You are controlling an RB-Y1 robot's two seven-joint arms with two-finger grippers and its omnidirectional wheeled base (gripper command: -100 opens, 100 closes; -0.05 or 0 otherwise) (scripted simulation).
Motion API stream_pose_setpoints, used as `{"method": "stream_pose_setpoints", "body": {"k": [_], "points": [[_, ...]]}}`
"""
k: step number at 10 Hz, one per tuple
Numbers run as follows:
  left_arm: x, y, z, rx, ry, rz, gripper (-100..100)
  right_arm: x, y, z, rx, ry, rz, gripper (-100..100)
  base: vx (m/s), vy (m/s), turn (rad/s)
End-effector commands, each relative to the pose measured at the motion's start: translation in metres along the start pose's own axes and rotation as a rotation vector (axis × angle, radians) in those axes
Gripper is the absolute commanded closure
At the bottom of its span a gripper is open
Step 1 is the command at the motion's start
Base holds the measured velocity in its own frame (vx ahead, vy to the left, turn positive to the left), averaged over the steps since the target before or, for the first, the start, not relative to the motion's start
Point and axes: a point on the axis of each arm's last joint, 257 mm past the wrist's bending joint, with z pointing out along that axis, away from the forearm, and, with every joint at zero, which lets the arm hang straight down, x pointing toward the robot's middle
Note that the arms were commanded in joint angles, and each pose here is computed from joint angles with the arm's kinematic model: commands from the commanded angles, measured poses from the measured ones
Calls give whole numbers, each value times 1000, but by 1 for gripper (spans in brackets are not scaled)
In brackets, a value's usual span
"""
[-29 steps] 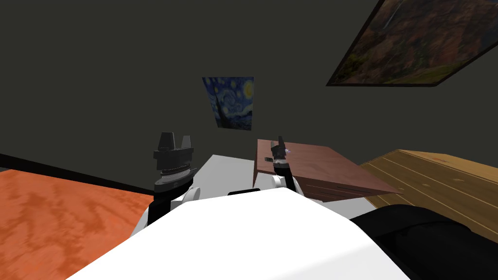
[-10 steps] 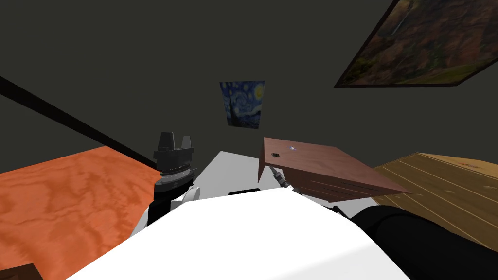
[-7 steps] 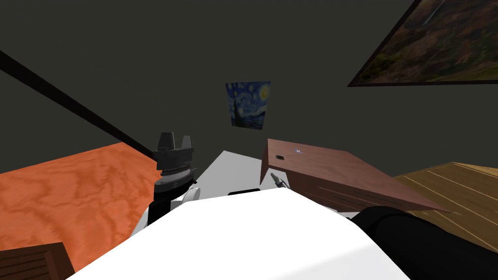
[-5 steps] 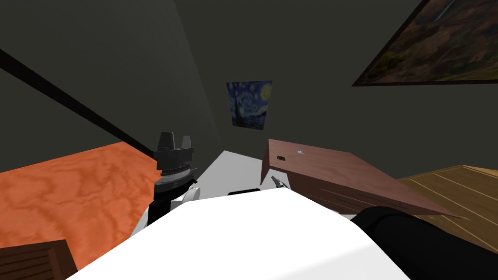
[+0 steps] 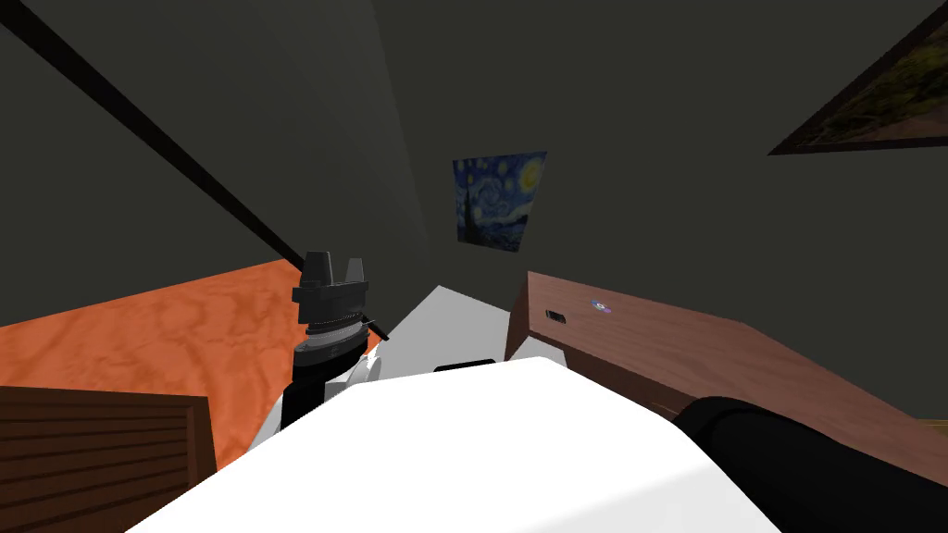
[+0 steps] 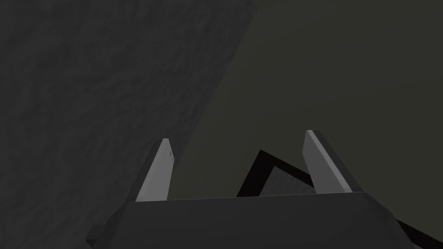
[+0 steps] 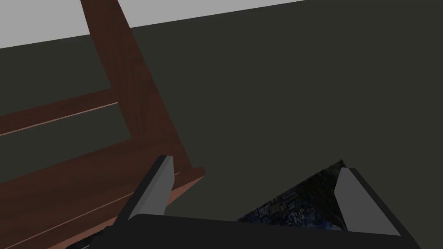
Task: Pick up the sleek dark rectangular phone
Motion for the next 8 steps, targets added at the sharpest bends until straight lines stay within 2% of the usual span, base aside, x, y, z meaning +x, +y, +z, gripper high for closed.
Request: {"method": "stream_pose_setpoints", "body": {"k": [1, 2, 3, 4, 6, 7, 8], "points": [[0, 0, 0, 0, 0, 0, 0, 17, -17, -14, 33, 42, -37, -100, 77, 10, 94], [0, 0, 0, 0, 0, 0, 0, 35, -33, -33, 61, 103, -96, -100, 93, 30, 213], [0, 0, 0, 0, 0, 0, 0, 41, -42, -37, 78, 116, -99, -100, 80, 14, 129], [0, 0, 0, 0, 0, 0, 0, 59, -58, -60, 105, 182, -160, -100, 84, 9, 240], [0, 0, 0, 0, 0, 0, 0, 64, -65, -64, 119, 193, -161, -100, 46, 2, 49], [0, 0, 0, 0, 0, 0, 0, 82, -83, -91, 147, 266, -223, -100, 57, 12, 252], [0, 0, 0, 0, 0, 0, 0, 84, -86, -93, 155, 272, -221, -100, 67, 6, 144]]}}
